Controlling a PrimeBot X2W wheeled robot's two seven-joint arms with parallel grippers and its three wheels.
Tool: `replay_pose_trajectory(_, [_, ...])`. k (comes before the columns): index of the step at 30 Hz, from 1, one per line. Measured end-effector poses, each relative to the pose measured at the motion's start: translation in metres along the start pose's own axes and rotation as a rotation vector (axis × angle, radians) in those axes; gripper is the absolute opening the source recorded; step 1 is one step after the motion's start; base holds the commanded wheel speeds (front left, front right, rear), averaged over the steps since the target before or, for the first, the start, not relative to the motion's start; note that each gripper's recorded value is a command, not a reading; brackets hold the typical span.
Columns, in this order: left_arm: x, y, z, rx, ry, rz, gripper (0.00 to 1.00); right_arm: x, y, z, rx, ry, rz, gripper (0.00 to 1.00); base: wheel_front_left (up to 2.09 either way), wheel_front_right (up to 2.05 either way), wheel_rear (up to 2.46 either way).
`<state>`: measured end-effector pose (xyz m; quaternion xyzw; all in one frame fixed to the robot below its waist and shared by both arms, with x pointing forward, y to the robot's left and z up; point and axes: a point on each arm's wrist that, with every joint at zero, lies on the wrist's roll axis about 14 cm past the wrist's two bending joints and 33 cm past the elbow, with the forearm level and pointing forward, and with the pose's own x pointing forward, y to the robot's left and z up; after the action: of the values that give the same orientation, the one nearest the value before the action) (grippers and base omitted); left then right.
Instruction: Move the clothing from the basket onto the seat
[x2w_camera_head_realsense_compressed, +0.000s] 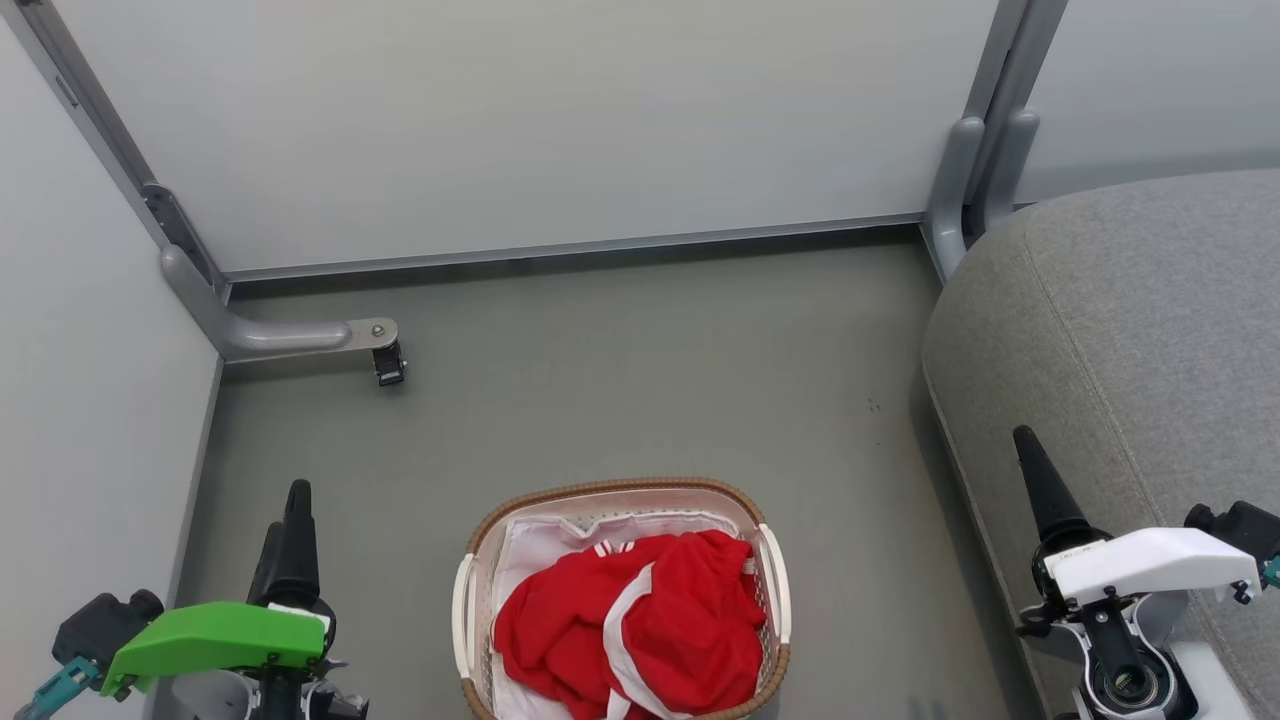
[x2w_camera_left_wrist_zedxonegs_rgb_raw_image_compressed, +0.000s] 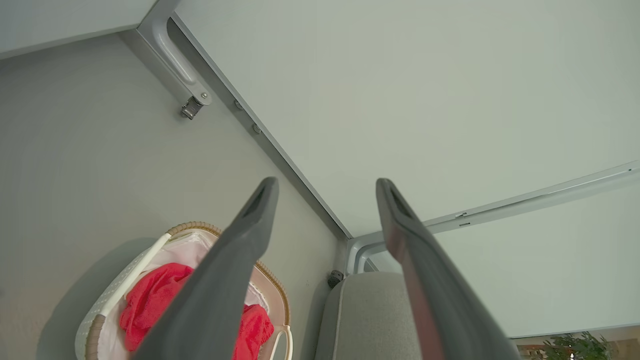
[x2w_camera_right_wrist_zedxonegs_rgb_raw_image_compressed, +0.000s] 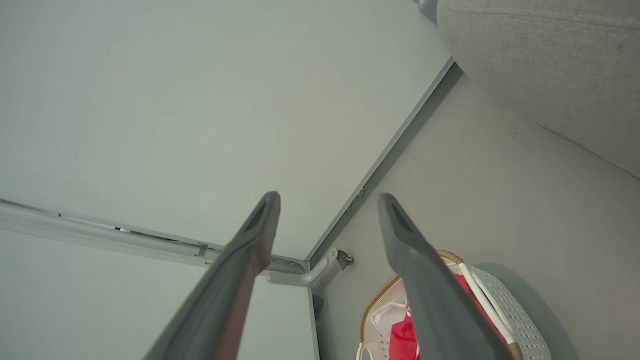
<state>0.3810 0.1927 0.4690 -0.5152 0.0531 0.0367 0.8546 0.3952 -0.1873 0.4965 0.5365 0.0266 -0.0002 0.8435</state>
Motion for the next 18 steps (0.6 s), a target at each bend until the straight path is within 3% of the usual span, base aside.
replay_pose_trajectory(18, [-0.001, 0.003, -0.008, 0.344, 0.02, 0.004, 1.0, 0.005, 0.008, -0.012, -0.372, 0.051, 0.051, 1.0, 0.0, 0.0, 0.0])
